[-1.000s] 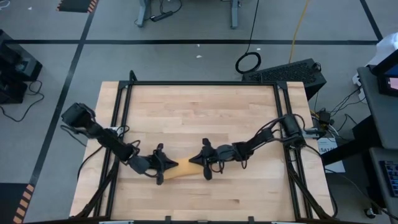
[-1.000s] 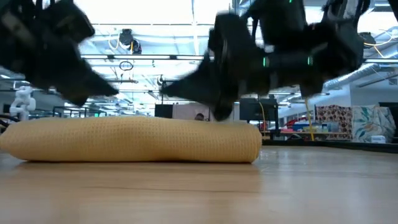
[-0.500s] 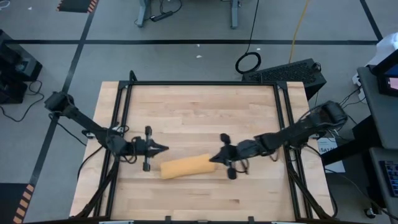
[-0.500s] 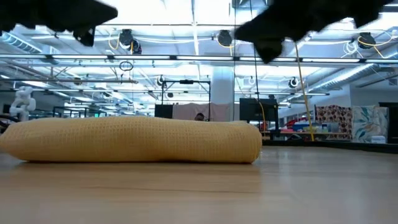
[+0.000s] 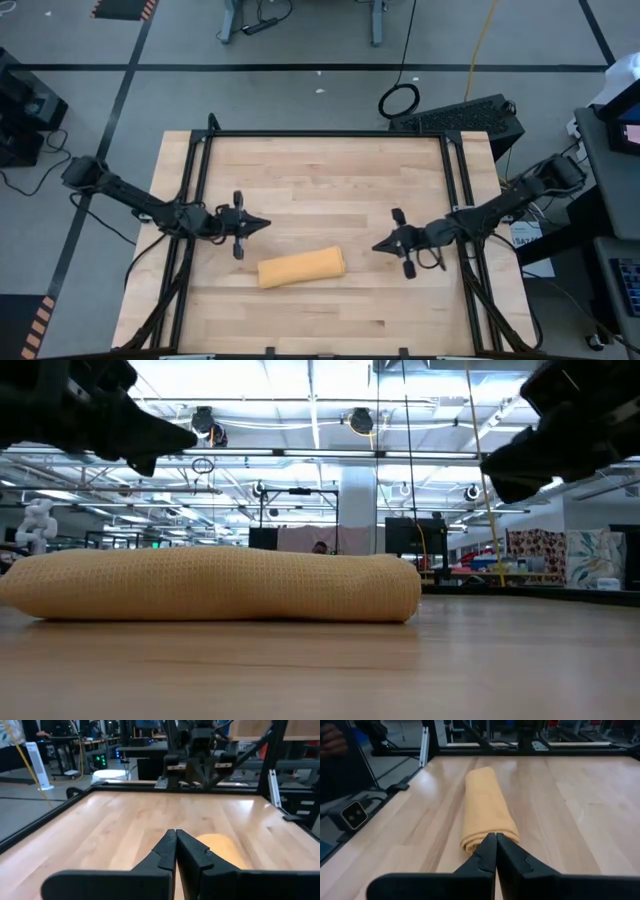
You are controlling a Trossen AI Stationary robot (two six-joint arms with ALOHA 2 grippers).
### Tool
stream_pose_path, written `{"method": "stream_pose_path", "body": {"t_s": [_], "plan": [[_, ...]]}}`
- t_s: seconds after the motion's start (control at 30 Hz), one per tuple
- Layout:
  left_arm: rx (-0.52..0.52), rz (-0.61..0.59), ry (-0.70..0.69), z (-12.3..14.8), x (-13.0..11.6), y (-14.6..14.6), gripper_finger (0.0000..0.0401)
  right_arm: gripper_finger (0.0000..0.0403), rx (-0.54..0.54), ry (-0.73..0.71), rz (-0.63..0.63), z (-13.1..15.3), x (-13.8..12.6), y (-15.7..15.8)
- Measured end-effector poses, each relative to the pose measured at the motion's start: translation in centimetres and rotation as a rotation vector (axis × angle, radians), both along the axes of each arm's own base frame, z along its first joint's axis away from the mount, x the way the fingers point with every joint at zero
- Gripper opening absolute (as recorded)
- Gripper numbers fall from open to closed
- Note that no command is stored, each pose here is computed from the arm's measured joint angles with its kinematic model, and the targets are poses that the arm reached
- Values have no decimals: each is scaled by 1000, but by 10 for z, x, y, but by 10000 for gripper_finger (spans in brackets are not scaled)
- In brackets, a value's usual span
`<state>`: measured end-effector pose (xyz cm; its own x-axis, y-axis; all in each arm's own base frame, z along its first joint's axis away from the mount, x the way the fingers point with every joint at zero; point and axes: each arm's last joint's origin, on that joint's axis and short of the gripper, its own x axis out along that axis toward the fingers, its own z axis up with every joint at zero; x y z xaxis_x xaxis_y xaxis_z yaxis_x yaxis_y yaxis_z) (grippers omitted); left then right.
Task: Roll towel
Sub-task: Return to Home Position
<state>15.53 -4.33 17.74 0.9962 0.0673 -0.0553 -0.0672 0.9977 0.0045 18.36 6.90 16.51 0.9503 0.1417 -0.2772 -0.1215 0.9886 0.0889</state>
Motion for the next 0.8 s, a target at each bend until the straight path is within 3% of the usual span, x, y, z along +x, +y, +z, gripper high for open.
{"method": "stream_pose_path", "body": {"t_s": [0.47,0.67,0.8], "plan": [[12,21,80,-10,2,16,13,0,-24,-107,22,-16,-44,-18],[-71,26,133,-16,1,15,13,0,-9,-103,2,-18,-51,-23],[-74,-3,135,-16,0,10,13,0,-46,-103,14,-18,-53,-24]]}}
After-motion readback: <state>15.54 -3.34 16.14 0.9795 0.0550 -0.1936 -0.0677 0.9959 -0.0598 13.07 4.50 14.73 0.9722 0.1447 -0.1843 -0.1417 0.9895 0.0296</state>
